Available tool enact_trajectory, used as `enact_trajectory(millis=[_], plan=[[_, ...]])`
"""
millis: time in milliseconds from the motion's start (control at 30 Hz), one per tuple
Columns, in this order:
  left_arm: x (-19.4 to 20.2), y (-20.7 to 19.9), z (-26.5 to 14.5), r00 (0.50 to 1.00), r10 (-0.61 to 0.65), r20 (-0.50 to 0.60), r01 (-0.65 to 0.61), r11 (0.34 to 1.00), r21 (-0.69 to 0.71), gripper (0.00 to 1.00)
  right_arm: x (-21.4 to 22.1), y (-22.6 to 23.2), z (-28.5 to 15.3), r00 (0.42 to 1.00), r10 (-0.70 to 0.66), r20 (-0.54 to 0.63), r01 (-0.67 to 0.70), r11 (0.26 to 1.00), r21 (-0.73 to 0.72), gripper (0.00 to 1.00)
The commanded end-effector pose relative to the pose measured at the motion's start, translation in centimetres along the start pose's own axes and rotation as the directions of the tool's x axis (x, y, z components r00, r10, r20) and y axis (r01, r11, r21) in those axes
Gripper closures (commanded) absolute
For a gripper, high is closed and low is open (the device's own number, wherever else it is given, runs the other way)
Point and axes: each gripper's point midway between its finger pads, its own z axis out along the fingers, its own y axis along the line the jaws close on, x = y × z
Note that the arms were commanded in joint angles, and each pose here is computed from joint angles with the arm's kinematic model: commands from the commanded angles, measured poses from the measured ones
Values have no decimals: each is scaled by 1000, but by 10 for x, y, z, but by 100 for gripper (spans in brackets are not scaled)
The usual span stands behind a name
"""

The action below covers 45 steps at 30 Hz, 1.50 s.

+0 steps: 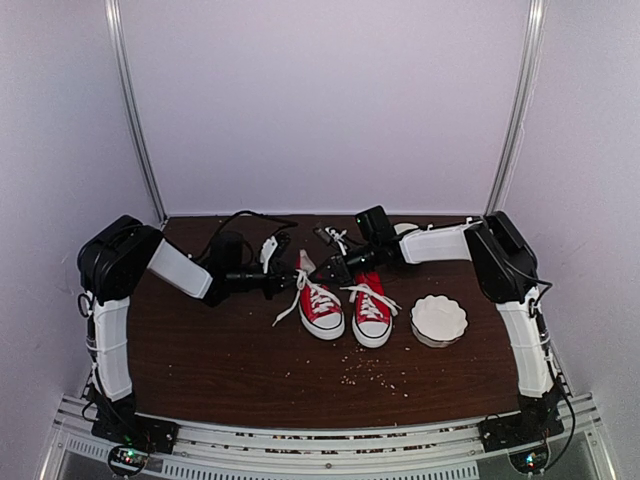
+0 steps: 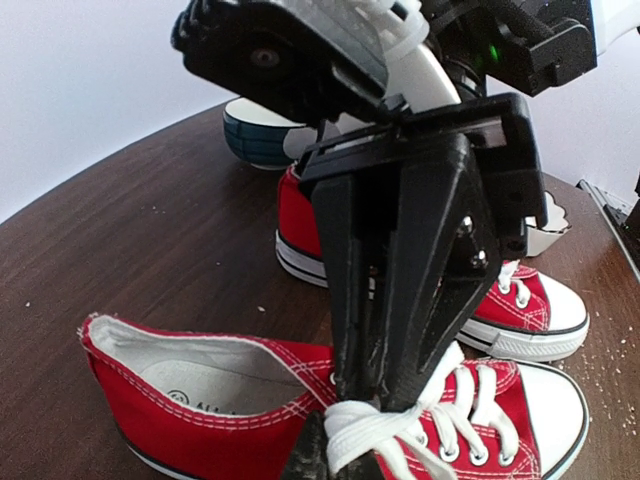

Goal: Tie the shoes
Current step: Cross the half-tied shoelace with the shoelace loop, then tie the loops with the shoelace on the shoe.

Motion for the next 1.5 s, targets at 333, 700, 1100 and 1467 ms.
enact_trajectory(millis=[333,700,1100,1467], plan=[[-19,2,8,1000,18,24,-20,998,66,97,-14,5,5,999,-25,43,28,998,-63,84],[-14,2,11,1000,11,-4,-10,998,54,97,-12,11,-2,996,-54,64,61,993,-98,98],[-14,0,10,1000,23,-8,-23,998,58,80,-31,5,-20,979,3,203,25,991,-135,100],[-16,11,-1,998,46,-41,-48,997,-59,58,-31,4,-21,978,0,208,25,993,-118,100]])
